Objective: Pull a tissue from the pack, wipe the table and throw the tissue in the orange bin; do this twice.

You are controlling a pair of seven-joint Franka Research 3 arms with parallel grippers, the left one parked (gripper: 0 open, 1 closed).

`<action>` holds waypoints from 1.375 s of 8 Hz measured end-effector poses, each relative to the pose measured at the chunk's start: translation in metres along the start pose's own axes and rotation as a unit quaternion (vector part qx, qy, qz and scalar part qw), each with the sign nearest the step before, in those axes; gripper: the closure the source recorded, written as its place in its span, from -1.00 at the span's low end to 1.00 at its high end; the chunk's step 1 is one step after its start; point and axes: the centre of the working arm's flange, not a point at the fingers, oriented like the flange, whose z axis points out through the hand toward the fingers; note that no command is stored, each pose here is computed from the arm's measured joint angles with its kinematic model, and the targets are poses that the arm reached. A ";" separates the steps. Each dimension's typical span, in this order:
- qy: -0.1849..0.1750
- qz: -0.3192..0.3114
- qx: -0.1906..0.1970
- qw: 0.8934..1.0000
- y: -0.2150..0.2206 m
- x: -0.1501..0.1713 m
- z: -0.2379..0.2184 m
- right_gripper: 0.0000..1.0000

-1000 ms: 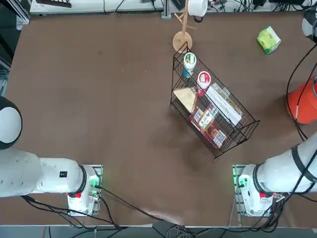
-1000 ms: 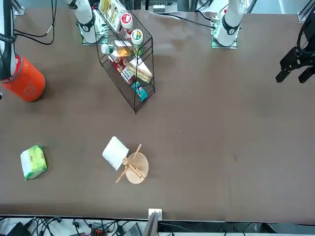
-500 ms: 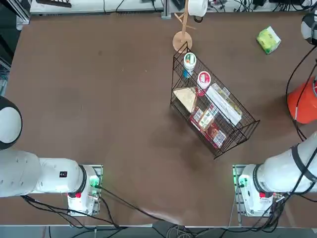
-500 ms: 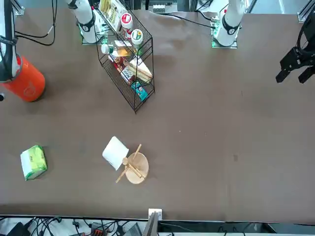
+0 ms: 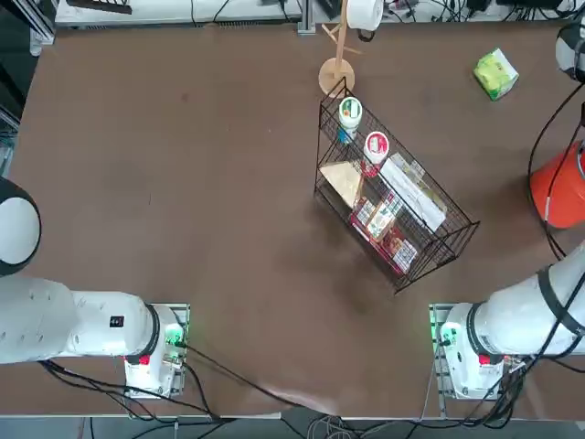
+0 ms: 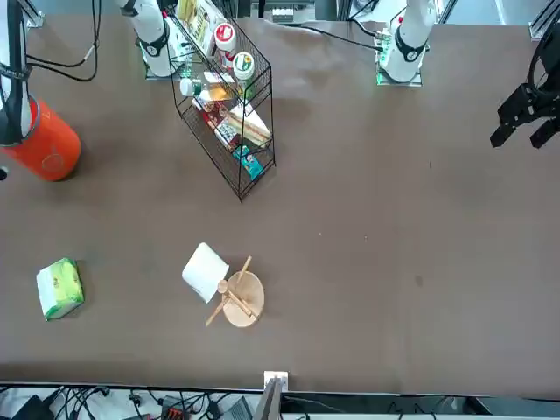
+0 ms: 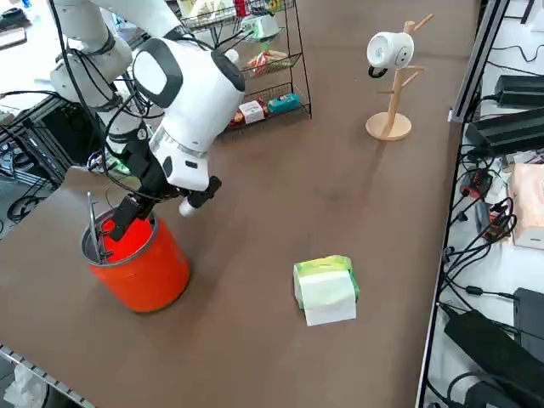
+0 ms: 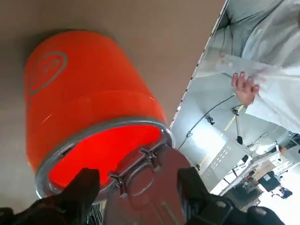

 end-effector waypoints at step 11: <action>0.240 -0.033 0.236 0.941 -0.045 -0.070 -0.285 -1.00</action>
